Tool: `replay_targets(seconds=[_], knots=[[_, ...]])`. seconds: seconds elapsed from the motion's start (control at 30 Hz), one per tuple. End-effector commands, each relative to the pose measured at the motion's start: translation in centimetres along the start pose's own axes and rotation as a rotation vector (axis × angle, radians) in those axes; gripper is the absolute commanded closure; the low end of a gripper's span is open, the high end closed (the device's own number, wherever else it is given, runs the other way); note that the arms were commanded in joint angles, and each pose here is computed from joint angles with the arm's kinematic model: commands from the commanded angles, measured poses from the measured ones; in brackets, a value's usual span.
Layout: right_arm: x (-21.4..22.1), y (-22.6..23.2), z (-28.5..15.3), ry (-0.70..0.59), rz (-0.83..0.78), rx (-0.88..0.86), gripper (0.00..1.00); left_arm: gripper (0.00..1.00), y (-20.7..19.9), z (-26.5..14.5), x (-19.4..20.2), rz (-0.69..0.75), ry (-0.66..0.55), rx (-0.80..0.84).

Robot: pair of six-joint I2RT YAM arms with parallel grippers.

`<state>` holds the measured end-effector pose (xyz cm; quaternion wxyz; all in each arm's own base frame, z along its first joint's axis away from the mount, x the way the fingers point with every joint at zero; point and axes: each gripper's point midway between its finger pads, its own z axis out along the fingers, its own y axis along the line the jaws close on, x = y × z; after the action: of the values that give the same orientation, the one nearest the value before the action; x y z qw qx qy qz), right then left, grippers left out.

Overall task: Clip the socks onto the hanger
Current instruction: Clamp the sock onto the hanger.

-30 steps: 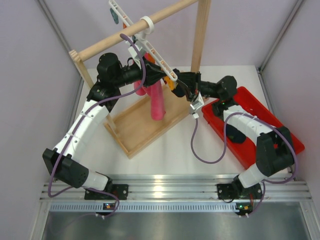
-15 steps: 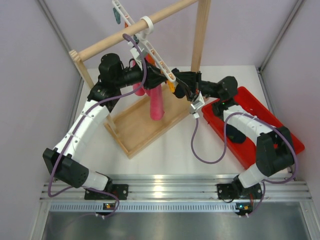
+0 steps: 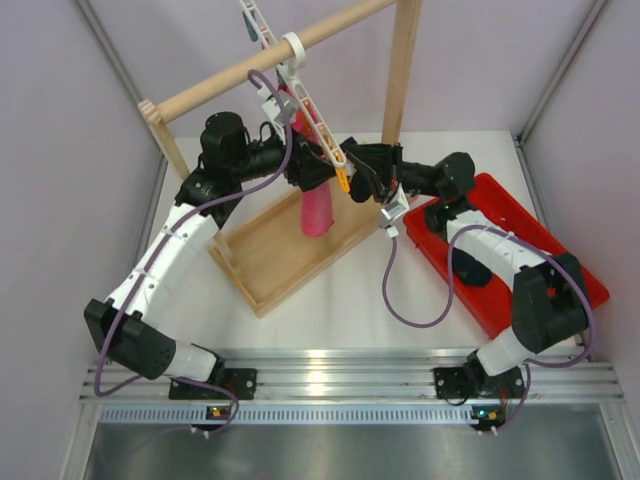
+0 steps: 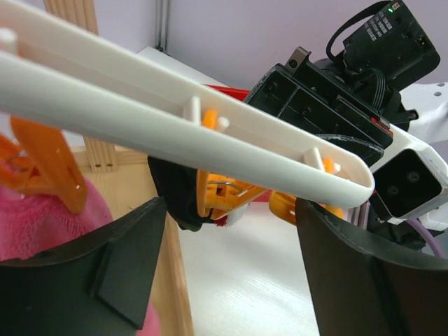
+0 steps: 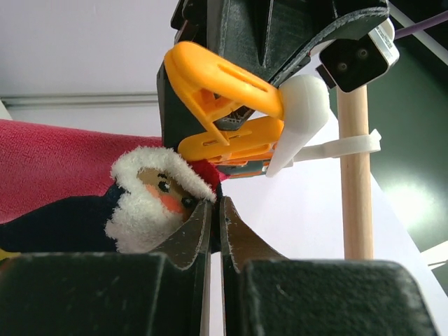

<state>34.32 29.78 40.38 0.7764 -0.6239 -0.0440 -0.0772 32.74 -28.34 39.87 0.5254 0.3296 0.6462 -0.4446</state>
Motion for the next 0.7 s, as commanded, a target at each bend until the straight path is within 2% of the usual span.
replay_targets(seconds=[0.0,0.13,0.37,0.47,0.6,0.67], knots=[[-1.1,-2.9,0.5,-0.054,-0.074,0.027,1.00,0.19,-1.5,-1.2,1.4,-0.056,0.041,0.001],[-1.0,-2.9,0.5,-0.052,-0.072,0.024,1.00,0.13,-1.6,-2.4,0.7,-0.049,0.000,-0.049],[-1.2,-2.0,0.4,-0.053,-0.071,0.013,1.00,0.12,-2.2,-4.3,-0.2,-0.075,-0.055,-0.117],[-1.2,-1.2,0.3,-0.046,-0.056,0.004,0.93,0.12,-2.8,-4.8,-0.4,-0.088,-0.068,-0.117],[-1.4,-0.4,0.1,-0.042,-0.057,-0.004,0.70,0.12,-3.0,-5.1,-0.1,-0.099,-0.065,-0.120],[-1.4,0.0,-0.1,-0.036,-0.050,-0.013,0.62,0.12,-3.1,-5.2,0.0,-0.094,-0.062,-0.123]])
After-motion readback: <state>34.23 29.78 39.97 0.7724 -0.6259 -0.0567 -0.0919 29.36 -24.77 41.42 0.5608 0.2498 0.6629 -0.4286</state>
